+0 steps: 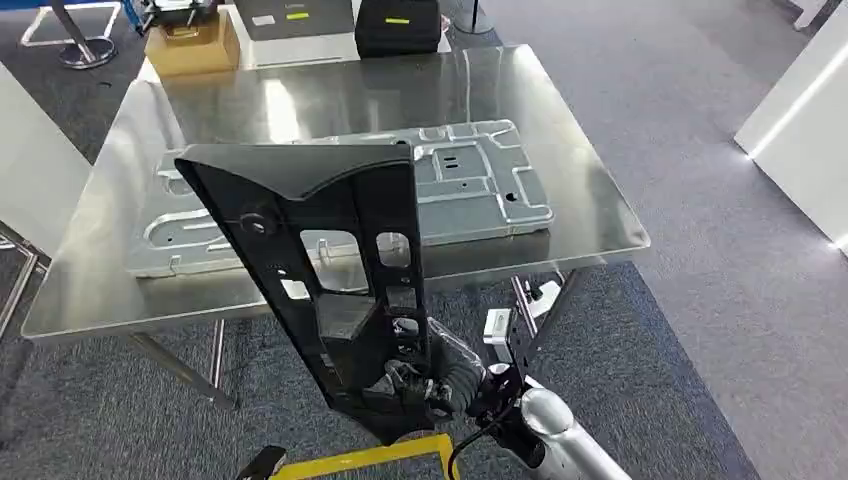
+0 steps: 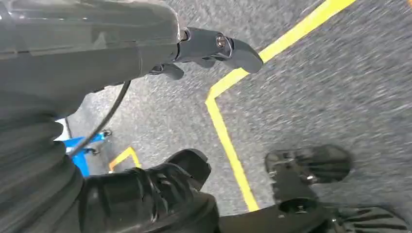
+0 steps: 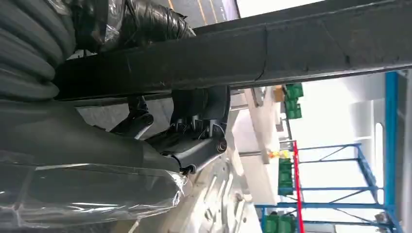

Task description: Take the parts from the cabinet and place them on the table.

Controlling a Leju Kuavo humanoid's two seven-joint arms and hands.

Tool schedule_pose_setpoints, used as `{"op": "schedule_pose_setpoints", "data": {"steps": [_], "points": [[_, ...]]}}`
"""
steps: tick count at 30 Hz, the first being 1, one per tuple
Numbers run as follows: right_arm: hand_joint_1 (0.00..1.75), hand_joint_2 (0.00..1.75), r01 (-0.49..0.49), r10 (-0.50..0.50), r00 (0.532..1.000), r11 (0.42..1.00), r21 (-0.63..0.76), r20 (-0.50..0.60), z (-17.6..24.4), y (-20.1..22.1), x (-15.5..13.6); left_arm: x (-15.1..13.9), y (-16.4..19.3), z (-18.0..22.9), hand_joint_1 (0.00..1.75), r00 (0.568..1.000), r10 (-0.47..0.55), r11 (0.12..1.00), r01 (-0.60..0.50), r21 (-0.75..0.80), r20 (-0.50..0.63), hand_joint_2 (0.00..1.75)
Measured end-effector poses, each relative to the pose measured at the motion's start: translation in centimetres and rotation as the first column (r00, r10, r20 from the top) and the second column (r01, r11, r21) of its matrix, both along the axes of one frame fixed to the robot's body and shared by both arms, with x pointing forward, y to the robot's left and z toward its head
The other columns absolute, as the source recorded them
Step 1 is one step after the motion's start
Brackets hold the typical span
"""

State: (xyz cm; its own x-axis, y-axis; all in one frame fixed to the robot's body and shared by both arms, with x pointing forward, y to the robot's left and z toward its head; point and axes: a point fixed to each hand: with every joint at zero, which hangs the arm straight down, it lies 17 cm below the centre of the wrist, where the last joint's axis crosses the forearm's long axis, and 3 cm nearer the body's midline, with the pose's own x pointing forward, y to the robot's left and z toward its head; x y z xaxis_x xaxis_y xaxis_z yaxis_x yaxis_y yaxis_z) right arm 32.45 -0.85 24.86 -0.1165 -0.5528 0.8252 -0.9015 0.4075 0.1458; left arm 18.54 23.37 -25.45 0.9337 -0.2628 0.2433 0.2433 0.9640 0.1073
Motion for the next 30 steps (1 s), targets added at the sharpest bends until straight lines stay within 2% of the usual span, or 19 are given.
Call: {"op": "schedule_pose_setpoints", "data": {"steps": [18, 25, 30], "points": [[1.75, 1.75, 0.018, -0.018, 1.0, 1.0, -0.002, -0.004, -0.3, -0.3, -0.4, -0.7, -0.1, -0.2, 0.0, 1.0, -0.02, 1.0, 0.02, -0.001, 0.003, 1.75], [1.75, 1.75, 0.143, -0.14, 0.987, 0.989, -0.027, 0.075, 1.4, -1.4, 2.5, -0.3, -0.1, -0.1, 0.0, 0.999, -0.032, 0.999, 0.031, 0.003, 0.013, 1.75], [1.75, 1.75, 0.179, -0.176, 0.978, 0.984, -0.017, 0.117, 3.0, -2.2, 3.9, -0.3, -0.5, -0.1, 0.0, 0.999, -0.035, 0.999, 0.035, -0.001, 0.013, 1.75]]}}
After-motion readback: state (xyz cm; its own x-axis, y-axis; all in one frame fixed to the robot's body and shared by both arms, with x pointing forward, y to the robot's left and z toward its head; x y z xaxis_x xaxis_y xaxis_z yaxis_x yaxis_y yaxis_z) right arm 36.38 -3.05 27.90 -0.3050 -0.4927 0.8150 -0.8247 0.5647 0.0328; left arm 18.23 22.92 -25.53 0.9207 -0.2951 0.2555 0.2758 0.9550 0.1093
